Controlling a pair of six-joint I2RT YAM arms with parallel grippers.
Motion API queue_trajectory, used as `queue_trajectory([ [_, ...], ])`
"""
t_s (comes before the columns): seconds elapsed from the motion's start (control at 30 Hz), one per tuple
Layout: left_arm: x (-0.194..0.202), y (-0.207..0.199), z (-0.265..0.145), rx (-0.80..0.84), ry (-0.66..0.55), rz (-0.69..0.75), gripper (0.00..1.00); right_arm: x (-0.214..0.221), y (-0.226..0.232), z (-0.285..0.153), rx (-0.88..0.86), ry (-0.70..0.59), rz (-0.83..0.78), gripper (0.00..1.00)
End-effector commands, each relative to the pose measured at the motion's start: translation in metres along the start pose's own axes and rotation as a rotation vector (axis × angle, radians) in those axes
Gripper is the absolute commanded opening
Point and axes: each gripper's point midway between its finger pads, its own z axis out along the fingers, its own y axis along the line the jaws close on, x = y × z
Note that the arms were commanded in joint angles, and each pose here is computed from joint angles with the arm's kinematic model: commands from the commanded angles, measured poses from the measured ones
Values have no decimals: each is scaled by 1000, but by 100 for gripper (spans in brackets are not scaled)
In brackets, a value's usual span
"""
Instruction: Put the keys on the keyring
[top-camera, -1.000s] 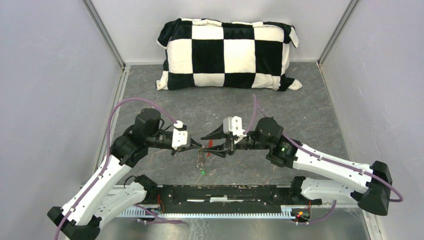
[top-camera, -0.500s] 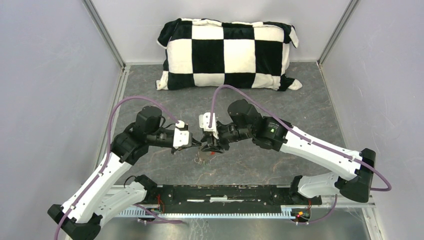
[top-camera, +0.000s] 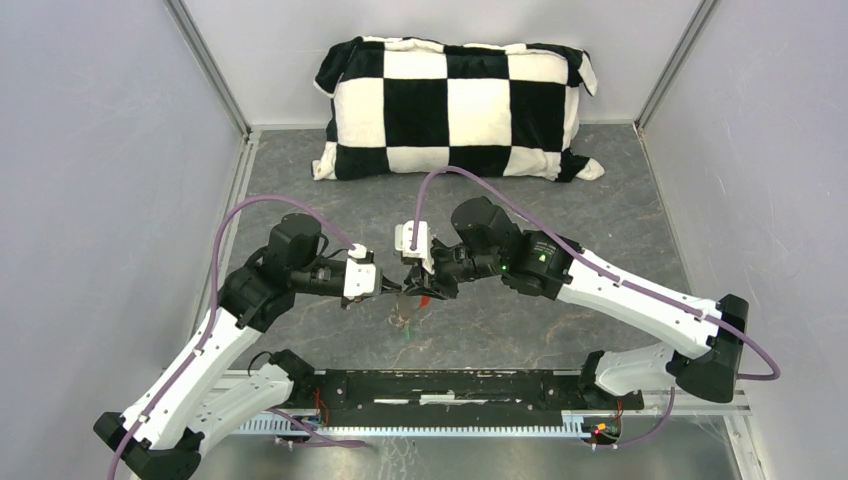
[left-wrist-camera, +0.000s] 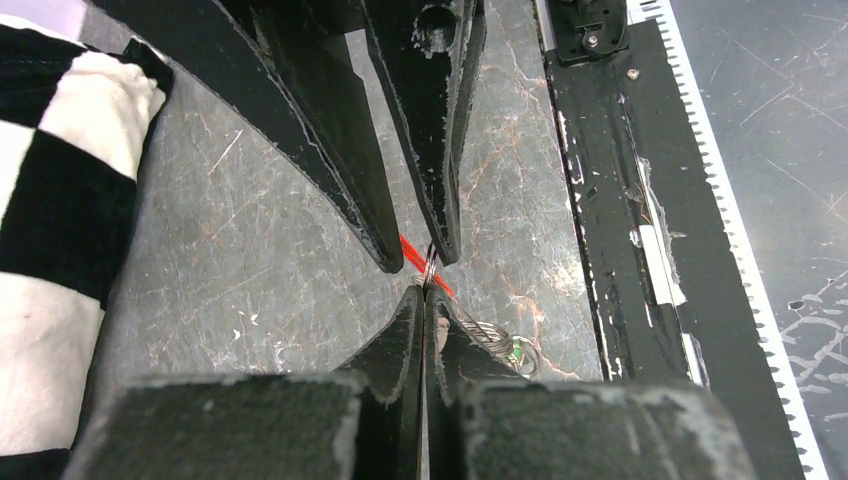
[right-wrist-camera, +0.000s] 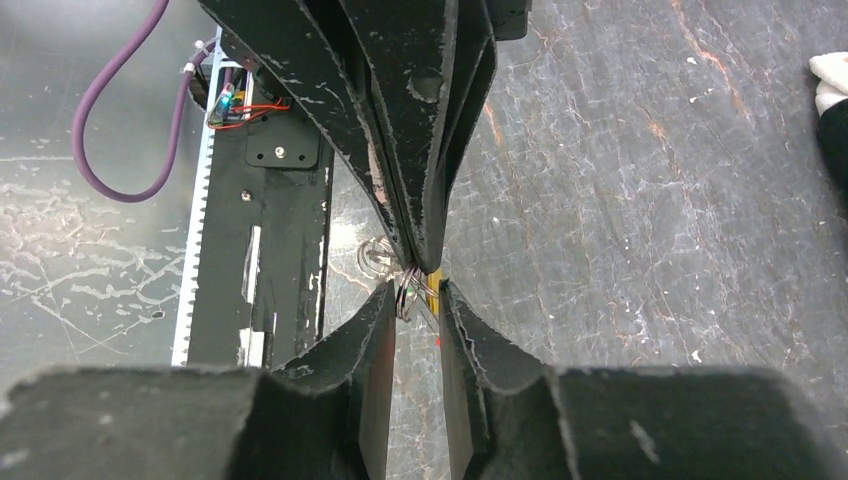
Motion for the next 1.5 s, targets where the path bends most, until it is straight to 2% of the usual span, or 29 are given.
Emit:
queue_trajectory([
  [0.0, -21, 6, -5, -10, -46, 89, 2, -21, -12, 0, 47, -49, 1, 26],
  [0.17, -23, 4, -5, -1, -54, 95, 2, -20, -14, 5, 47, -53, 16, 24],
  [0.2, -23, 4, -5, -1, -54, 95, 2, -21, -14, 6, 47, -56, 16, 21],
  [0.3, -24, 4, -5, 0, -59, 100, 2, -24, -15, 5, 53, -72, 9, 1],
  [0.4, -25, 2, -6, 6, -67, 103, 2, -27, -19, 0, 91, -98, -4, 0],
  [0.43, -26, 1, -6, 6, -68, 102, 7, -29, -20, -3, 106, -120, -10, 0],
  [0.5, -26, 1, -6, 4, -68, 94, 32, -36, -21, -10, 132, -174, -16, 0],
  [0.57, -27, 1, -7, -3, -67, 87, 43, -41, -21, -17, 149, -241, -6, 0],
  [0.7, -25, 1, -9, -23, -62, 79, 51, -56, -14, -36, 156, -460, 11, 0],
  [0.77, -23, -1, -9, -38, -72, 33, 53, -62, -7, -47, 151, -591, 27, 0],
  [0.87, -22, -5, -5, -36, -113, -18, 62, -68, 1, -55, 133, -720, 37, 0],
  [1.0, -25, 3, 2, -67, -164, -34, 61, -69, 6, -52, 93, -778, 74, 0],
  [1.2, -31, 11, 6, -81, -204, -31, 55, -69, 9, -49, 56, -837, 106, 0],
  [1.37, -40, 2, 7, -17, -250, -38, 47, -61, -2, -41, 113, -826, 128, 0],
  [1.47, -43, 0, 7, -9, -267, -41, 46, -47, -19, -34, 219, -793, 167, 0],
])
